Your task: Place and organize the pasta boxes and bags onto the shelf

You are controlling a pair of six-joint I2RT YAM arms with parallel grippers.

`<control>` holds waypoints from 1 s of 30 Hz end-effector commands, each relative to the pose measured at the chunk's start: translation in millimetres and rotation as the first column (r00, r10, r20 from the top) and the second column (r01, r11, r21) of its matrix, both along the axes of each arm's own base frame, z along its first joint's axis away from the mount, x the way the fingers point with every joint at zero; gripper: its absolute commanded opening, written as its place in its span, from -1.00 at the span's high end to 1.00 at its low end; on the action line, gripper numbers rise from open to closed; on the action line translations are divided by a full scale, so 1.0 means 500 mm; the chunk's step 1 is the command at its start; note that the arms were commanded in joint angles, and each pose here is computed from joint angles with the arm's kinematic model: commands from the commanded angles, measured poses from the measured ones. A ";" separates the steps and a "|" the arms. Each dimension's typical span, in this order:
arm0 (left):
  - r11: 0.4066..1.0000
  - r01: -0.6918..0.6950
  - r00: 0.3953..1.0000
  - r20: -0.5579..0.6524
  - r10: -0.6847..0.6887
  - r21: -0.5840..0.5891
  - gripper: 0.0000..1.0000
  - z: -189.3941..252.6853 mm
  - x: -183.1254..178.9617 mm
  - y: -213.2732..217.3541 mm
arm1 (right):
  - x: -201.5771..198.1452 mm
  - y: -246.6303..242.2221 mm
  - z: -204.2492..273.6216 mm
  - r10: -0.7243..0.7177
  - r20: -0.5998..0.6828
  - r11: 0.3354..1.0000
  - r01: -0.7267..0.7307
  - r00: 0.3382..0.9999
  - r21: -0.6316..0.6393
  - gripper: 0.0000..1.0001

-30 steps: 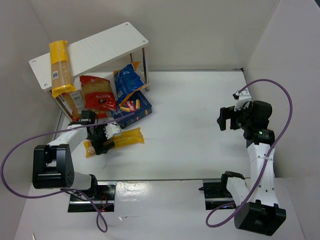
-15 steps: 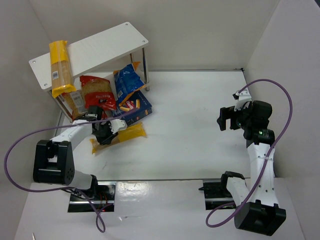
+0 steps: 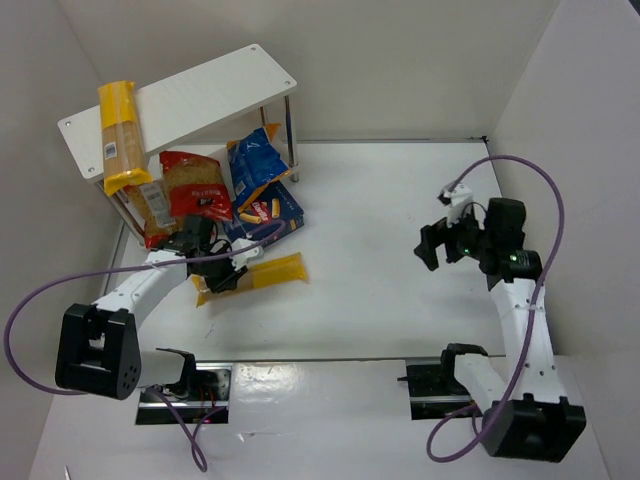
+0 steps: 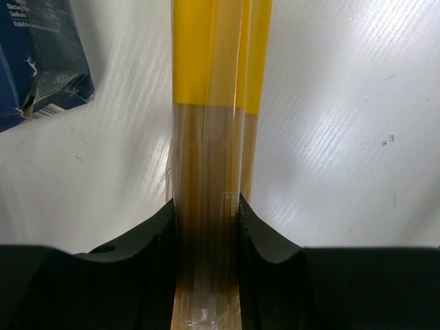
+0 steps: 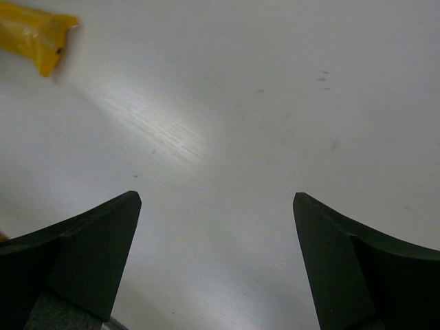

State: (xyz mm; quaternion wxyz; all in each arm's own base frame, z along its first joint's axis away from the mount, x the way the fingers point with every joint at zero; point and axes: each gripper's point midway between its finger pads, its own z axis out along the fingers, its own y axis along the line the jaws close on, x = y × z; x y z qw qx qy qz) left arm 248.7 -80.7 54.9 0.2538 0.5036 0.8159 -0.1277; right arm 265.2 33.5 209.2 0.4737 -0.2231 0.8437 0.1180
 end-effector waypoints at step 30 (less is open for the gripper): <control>0.947 0.247 0.958 0.197 -0.207 -0.205 1.00 0.089 0.050 -0.187 | 0.026 0.482 -0.132 0.874 -0.032 0.484 -0.874 0.485 -0.040 -1.00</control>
